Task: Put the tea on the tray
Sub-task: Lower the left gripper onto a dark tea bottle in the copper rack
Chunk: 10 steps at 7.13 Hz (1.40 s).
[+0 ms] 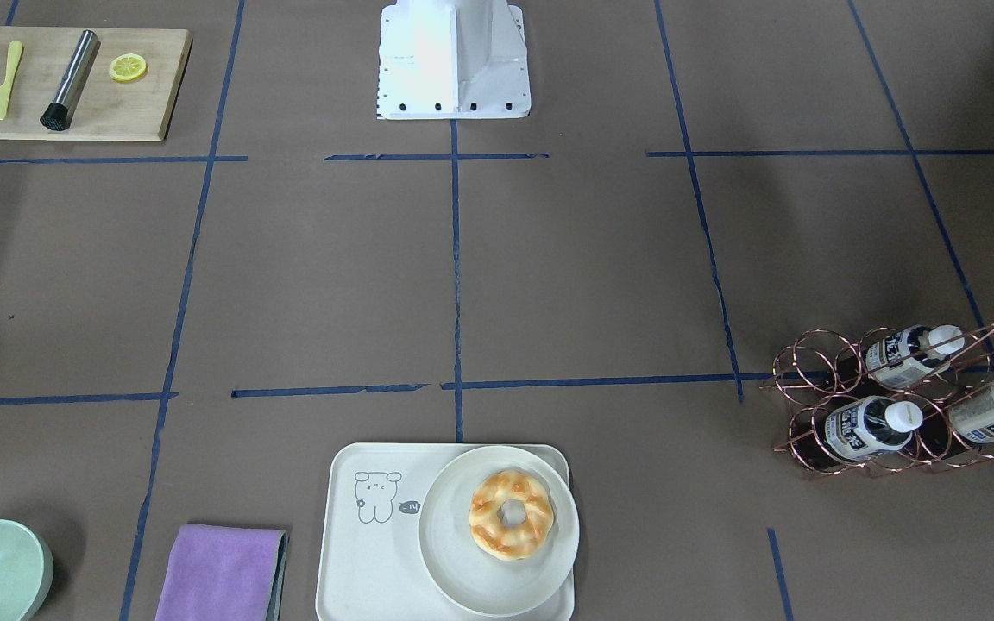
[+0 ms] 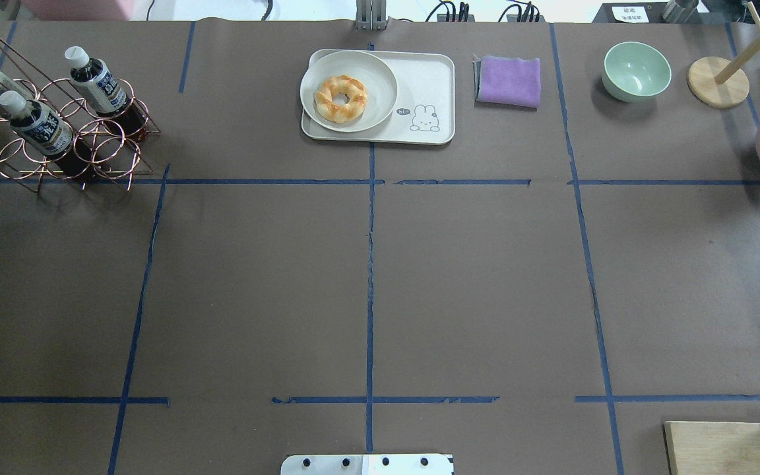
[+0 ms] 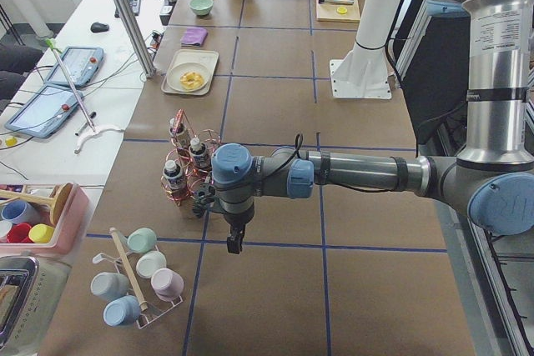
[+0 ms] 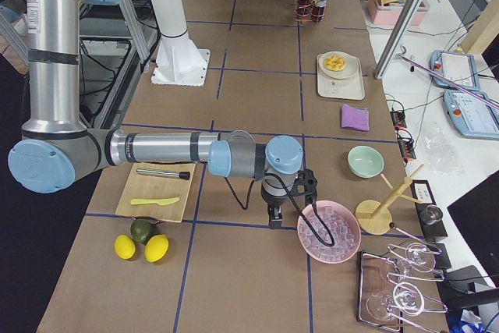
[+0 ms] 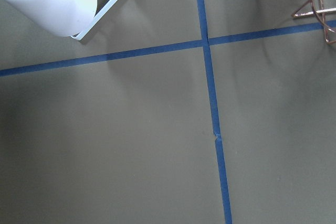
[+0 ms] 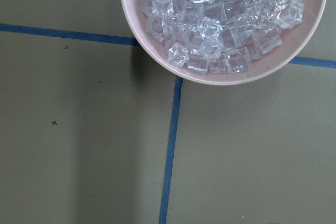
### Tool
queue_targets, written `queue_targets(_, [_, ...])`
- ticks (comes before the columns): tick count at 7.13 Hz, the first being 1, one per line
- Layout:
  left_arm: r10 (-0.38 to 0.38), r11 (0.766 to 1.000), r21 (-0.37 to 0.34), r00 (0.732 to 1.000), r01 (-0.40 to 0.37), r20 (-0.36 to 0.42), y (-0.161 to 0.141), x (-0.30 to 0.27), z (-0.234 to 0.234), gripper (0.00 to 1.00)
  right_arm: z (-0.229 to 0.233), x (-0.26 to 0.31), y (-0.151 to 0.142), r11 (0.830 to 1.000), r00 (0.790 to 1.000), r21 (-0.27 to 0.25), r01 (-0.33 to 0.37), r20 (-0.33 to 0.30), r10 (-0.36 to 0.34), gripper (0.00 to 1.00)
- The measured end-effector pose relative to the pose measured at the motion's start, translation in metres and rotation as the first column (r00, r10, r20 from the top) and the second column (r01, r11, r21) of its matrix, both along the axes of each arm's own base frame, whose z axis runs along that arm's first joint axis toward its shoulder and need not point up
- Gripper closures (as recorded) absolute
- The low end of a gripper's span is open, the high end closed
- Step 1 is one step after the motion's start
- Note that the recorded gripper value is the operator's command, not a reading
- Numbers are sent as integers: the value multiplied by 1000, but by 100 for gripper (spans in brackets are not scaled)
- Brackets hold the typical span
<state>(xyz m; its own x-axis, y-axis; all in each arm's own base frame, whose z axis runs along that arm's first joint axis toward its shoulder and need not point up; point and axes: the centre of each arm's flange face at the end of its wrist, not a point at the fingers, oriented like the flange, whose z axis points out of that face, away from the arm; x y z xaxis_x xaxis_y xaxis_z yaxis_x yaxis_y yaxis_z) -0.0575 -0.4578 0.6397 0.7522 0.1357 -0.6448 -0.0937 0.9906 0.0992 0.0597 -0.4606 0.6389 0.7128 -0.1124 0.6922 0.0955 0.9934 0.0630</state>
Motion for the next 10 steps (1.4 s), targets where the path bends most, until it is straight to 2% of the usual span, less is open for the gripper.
queue_targets(4, [5,1000,5,1000,-5,7,0,2,-1,0,-1,0,-1,1000,1000,18,-1,2,1,0])
queue_targets(5, [6,999,43,1000,-6,7,-11,4,-14,0,-1,0,-1,1000,1000,19,-1,2,1,0])
queue_targets(6, [7,993,118,1000,-8,4,-30,6,-34,0,-1,0,-2,1000,1000,20,-1,2,1,0])
queue_targets(8, [11,971,241,1000,-10,-5,-49,9,-58,0,-1,0,-2,1000,1000,19,-1,2,1,0])
queue_targets(9, [-4,954,300,1000,9,-18,-54,14,-71,0,-1,0,-2,1000,1000,19,-2,2,2,0])
queue_targets(10, [-60,939,335,996,77,-61,-57,28,-86,0,-1,0,-2,1000,1000,19,-2,2,2,0])
